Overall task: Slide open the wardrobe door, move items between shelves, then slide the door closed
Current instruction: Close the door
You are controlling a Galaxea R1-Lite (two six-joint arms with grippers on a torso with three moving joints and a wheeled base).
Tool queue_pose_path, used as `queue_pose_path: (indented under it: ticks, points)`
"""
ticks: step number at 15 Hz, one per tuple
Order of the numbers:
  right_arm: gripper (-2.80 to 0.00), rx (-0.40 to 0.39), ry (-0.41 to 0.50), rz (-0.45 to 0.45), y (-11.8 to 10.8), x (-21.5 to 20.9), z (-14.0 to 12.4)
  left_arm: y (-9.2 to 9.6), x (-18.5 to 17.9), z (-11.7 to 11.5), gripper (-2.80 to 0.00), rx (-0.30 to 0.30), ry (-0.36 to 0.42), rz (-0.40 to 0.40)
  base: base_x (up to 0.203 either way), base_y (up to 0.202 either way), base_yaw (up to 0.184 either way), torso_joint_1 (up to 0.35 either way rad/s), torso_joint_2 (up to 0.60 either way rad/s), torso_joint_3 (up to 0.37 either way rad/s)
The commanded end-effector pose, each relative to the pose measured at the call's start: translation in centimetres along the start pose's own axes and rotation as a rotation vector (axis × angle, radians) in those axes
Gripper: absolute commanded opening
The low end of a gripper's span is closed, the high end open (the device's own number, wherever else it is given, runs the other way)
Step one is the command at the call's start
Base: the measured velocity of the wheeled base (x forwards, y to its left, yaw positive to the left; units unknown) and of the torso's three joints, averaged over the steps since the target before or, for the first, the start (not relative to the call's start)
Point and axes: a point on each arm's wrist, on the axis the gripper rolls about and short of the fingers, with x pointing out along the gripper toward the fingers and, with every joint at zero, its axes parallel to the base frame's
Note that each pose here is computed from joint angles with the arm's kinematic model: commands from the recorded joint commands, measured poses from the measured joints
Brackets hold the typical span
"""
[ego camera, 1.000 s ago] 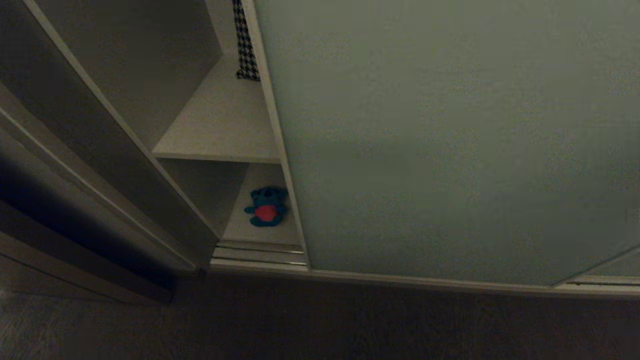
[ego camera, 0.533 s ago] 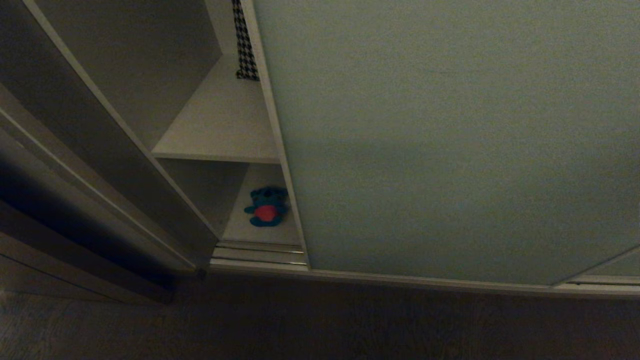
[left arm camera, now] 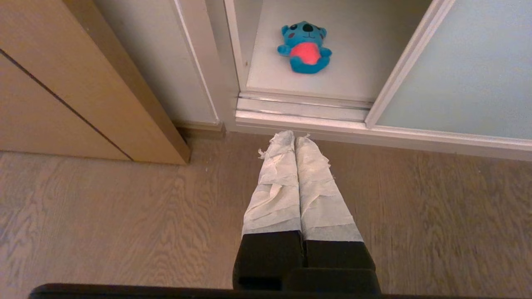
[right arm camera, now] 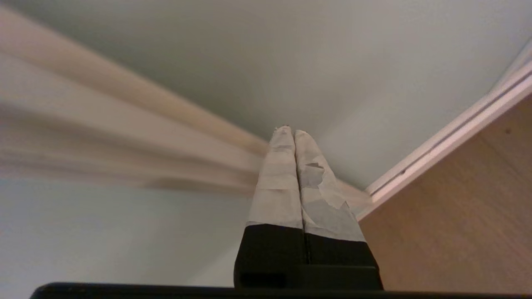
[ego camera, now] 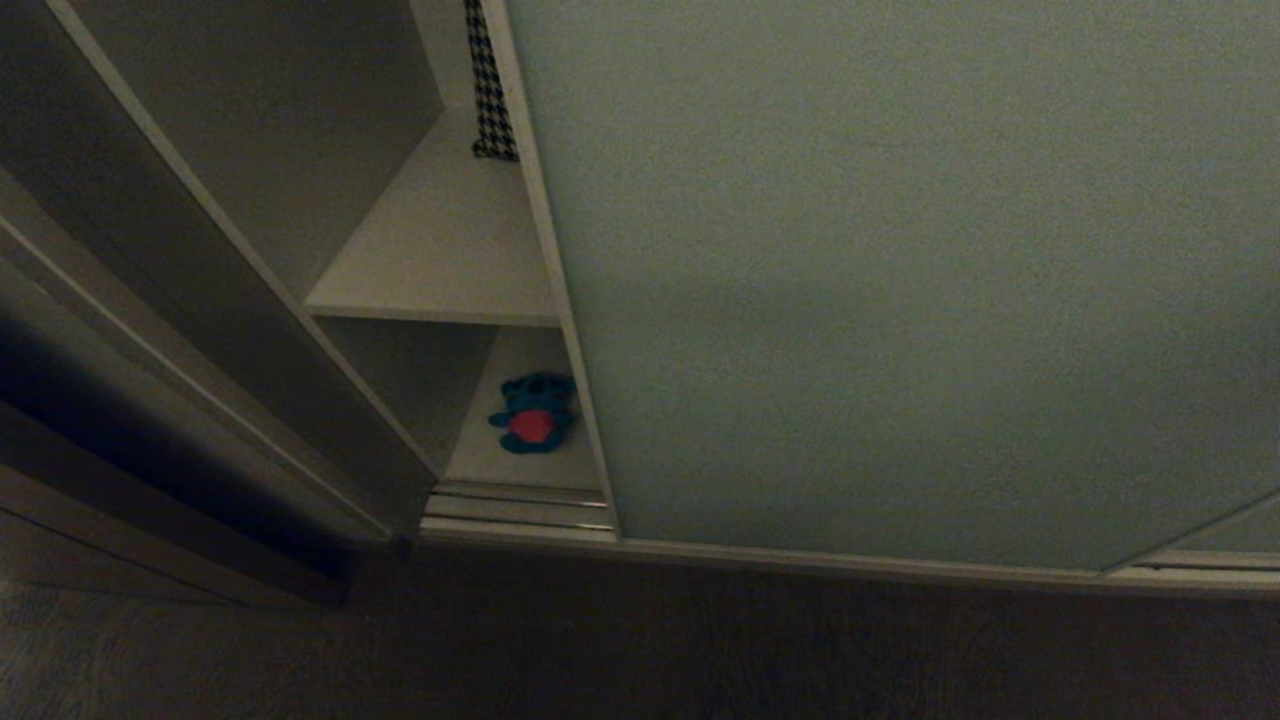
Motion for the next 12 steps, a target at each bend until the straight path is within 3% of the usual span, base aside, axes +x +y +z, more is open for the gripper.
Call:
queue_pose_path:
  ticks: [1,12]
  points:
    - [-2.8,-0.003,-0.002,0.006,-0.4,0.4,0.1,0.0,0.0,0.0,-2.8,0.0,0.002,0.0,0.0,0.0,0.0,0.0,0.0,0.0]
    - [-2.8,-0.026,-0.002,0.033,-1.8,3.3,0.2,0.0,0.0,0.0,-2.8,0.0,0.002,0.0,0.0,0.0,0.0,0.0,0.0,0.0]
